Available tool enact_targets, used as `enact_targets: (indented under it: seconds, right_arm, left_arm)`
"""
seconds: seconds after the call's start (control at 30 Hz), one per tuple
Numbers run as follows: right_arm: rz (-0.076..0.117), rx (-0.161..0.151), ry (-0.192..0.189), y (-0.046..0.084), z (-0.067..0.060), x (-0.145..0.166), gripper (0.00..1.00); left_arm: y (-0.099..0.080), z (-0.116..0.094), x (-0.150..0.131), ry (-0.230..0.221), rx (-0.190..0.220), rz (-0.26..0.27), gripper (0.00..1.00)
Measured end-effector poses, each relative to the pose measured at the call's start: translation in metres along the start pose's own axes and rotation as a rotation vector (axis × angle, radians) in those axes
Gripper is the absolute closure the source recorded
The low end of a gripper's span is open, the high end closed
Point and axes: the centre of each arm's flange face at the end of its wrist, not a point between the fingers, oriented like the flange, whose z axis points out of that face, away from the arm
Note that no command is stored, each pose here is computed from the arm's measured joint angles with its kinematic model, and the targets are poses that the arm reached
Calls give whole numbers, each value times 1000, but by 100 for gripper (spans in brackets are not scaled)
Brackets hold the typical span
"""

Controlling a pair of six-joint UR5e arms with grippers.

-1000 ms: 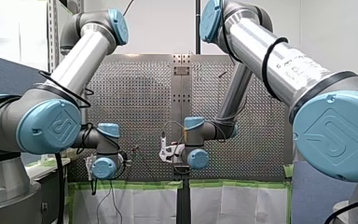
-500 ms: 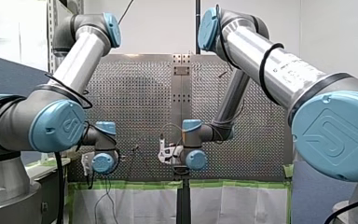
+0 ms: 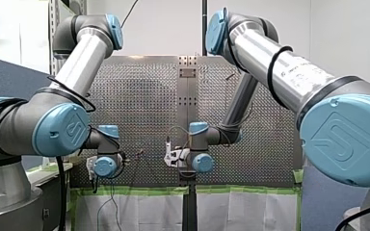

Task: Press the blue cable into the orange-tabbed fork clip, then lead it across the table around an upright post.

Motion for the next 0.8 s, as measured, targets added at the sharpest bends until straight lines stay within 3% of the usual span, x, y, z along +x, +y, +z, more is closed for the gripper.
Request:
enact_targets:
  seconds: [0.23, 0.6, 0.8]
  right_arm:
    - [2, -6, -15, 4, 4, -9, 100]
    - [4, -27, -24, 19, 9, -8, 100]
    - [2, -39, -20, 26, 12, -8, 100]
  left_arm:
    - [-4, 8, -1, 8, 25, -18, 100]
    - [-2, 15, 22, 54, 25, -18, 100]
    - [-3, 26, 24, 48, 25, -23, 100]
